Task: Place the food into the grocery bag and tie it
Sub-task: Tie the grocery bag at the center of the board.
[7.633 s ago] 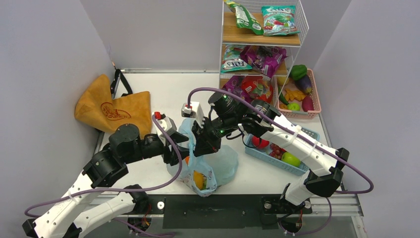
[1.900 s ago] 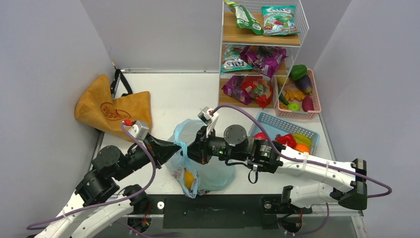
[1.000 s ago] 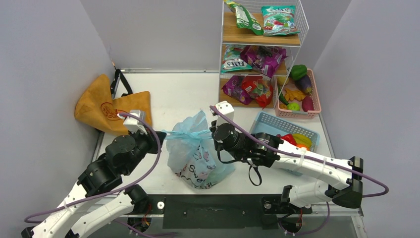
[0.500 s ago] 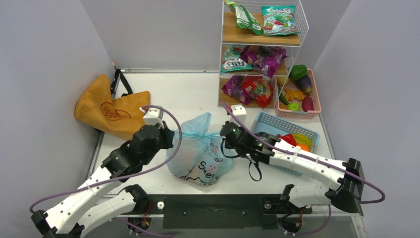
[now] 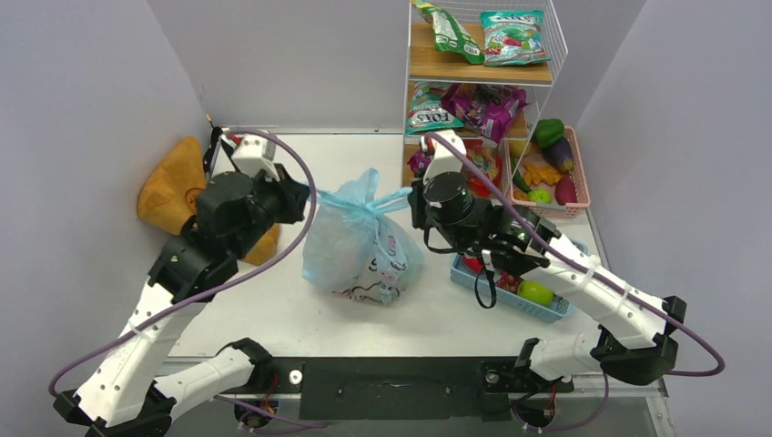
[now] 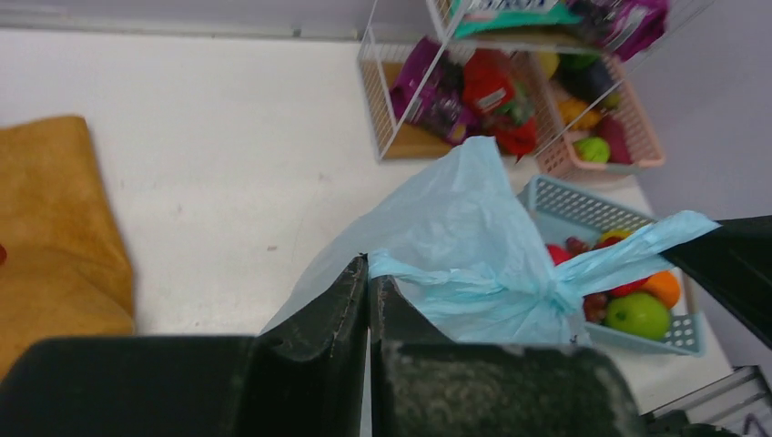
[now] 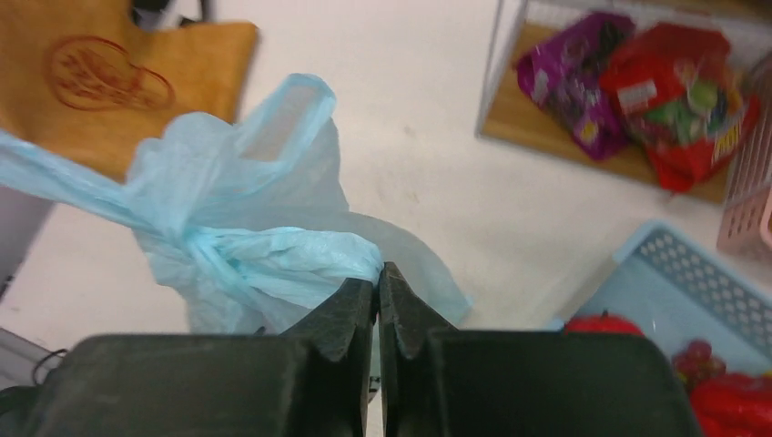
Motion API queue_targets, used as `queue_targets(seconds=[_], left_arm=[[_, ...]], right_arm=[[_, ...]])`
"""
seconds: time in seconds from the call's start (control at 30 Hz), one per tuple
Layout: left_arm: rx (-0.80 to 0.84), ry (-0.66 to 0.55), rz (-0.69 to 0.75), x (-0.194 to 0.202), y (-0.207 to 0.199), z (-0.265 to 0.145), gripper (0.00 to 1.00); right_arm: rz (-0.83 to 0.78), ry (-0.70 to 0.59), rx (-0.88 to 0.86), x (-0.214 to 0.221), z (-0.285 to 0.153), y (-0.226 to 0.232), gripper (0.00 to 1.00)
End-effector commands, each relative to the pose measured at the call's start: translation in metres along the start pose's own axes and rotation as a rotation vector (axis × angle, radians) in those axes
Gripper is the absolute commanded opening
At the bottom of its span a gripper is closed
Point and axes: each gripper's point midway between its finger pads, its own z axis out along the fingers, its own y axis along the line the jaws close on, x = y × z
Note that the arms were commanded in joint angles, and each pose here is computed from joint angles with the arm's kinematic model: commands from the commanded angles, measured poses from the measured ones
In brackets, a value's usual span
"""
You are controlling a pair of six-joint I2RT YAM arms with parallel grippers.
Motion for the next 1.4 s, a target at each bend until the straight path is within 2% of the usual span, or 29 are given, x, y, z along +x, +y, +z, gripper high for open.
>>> queue_targets(seconds=[0.0, 0.1, 0.17, 0.27, 0.33, 0.37, 0.4, 0.53, 0.57, 0.7, 0.8, 0.97, 1.1, 1.3, 1.37], left_arm=[[0.083, -0.159, 0.021, -0.080, -0.025, -0.032, 0.00], [0.185, -0.207, 0.006, -0.102, -0.048, -0.042, 0.00], [0.200, -0.225, 0.002, -0.106, -0.051, -0.043, 0.00], [0.148, -0.193, 0.005, -0.089, -0.038, -0.032, 0.00], [0.111, -0.167, 0.015, -0.070, -0.027, -0.023, 0.00], [0.068, -0.130, 0.030, -0.050, -0.016, -0.011, 0.00], [0.042, -0.127, 0.027, -0.043, -0.008, -0.008, 0.00], [-0.200, 0.027, -0.047, 0.029, 0.060, 0.027, 0.00], [-0.273, 0.092, -0.068, 0.059, 0.086, 0.037, 0.00], [-0.363, 0.184, -0.186, 0.120, 0.132, 0.051, 0.00], [-0.412, 0.208, -0.203, 0.135, 0.152, 0.047, 0.00], [-0.425, 0.178, -0.208, 0.123, 0.161, 0.036, 0.00], [-0.342, 0.121, -0.205, 0.088, 0.140, 0.031, 0.00], [-0.171, -0.046, -0.189, -0.003, 0.092, 0.010, 0.00], [-0.107, -0.129, -0.177, -0.050, 0.070, -0.006, 0.00]], right_arm=[[-0.140, -0.110, -0.040, -0.060, -0.033, 0.028, 0.00], [-0.133, -0.143, -0.086, -0.079, -0.041, 0.048, 0.00], [-0.148, -0.130, -0.064, -0.074, -0.034, 0.048, 0.00], [-0.162, -0.105, 0.046, -0.059, -0.020, 0.023, 0.00], [-0.129, -0.054, 0.118, -0.038, -0.004, -0.005, 0.00], [-0.110, -0.006, 0.199, -0.019, 0.011, -0.040, 0.00], [-0.098, 0.017, 0.214, -0.006, 0.016, -0.046, 0.00], [-0.065, 0.190, 0.410, 0.085, 0.047, -0.120, 0.00], [-0.041, 0.217, 0.443, 0.097, 0.054, -0.132, 0.00], [-0.035, 0.336, 0.527, 0.151, 0.070, -0.155, 0.00], [-0.029, 0.366, 0.546, 0.169, 0.073, -0.163, 0.00], [-0.032, 0.371, 0.561, 0.172, 0.076, -0.171, 0.00], [-0.033, 0.326, 0.493, 0.152, 0.074, -0.155, 0.00], [-0.022, 0.105, 0.420, 0.051, 0.039, -0.125, 0.00], [-0.008, 0.045, 0.388, 0.018, 0.023, -0.118, 0.00]])
